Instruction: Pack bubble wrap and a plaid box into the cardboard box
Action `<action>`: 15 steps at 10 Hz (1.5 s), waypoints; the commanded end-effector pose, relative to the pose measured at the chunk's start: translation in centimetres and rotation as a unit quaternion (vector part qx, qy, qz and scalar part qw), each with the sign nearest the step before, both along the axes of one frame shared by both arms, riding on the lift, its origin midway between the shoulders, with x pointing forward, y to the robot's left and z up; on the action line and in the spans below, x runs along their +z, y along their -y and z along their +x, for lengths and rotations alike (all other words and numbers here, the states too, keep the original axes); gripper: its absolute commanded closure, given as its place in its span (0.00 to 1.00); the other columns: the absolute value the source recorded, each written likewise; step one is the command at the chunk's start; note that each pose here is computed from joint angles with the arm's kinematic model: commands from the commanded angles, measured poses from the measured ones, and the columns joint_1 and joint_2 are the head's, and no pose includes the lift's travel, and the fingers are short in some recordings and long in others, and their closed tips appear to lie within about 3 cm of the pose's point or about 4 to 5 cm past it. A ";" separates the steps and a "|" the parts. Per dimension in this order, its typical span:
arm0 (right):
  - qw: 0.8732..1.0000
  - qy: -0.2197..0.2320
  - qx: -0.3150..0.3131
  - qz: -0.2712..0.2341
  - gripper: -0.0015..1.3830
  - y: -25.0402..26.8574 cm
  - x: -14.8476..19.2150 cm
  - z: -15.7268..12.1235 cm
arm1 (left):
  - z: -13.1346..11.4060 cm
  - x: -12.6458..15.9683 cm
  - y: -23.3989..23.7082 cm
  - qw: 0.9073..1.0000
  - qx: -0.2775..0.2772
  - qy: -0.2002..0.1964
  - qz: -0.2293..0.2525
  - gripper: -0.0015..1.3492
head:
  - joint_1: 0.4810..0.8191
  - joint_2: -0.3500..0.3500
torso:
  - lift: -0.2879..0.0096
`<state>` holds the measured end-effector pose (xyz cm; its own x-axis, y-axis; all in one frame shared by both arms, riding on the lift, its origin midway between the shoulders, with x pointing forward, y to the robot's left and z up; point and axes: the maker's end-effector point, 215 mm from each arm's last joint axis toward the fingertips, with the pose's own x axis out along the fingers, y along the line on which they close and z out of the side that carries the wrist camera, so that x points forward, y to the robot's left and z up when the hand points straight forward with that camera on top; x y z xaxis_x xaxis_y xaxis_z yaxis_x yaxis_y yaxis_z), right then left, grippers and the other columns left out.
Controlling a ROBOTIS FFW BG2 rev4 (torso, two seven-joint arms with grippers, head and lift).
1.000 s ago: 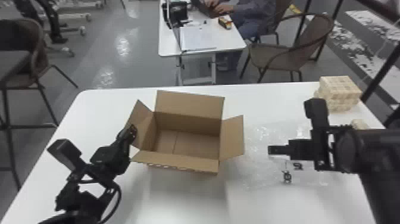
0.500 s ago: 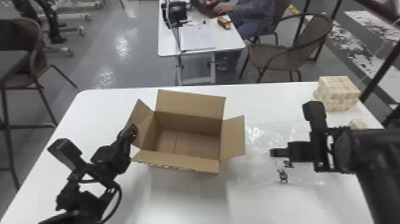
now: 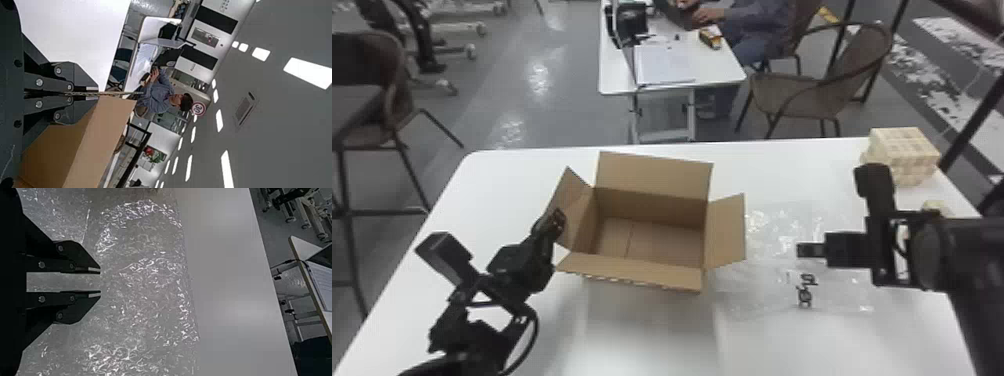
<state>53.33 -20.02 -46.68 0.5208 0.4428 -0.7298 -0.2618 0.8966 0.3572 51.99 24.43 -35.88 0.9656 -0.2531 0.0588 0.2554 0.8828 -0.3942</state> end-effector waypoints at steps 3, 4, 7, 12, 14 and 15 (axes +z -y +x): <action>1.000 -0.012 -0.002 0.001 0.82 0.9 -0.5 -0.8 | 0.0 -0.1 0.2 1.000 -0.001 -0.001 -0.004 0.90 | 0.63 0.56 | 0.60; 1.000 -0.010 -0.002 -0.001 0.71 1.1 -0.6 -0.7 | 0.0 -0.2 0.2 1.000 -0.001 -0.002 -0.004 0.90 | 0.63 0.55 | 0.60; 1.000 -0.002 -0.002 -0.005 0.40 1.0 -0.6 -0.4 | 0.0 -0.2 0.1 1.000 0.000 -0.002 -0.005 0.90 | 0.63 0.55 | 0.60; 1.000 -0.016 0.002 0.005 0.93 0.6 -1.6 -0.9 | -0.1 -0.4 0.2 1.000 -0.001 -0.005 -0.010 0.90 | 0.63 0.56 | 0.60; 1.000 -0.006 0.008 0.006 0.93 0.7 -1.0 -0.7 | -0.1 -0.4 0.2 1.000 -0.001 -0.005 -0.011 0.90 | 0.63 0.56 | 0.60; 1.000 0.003 0.011 0.012 0.93 0.6 -0.2 -0.6 | -0.1 -0.4 0.2 1.000 -0.001 -0.005 -0.011 0.90 | 0.63 0.56 | 0.60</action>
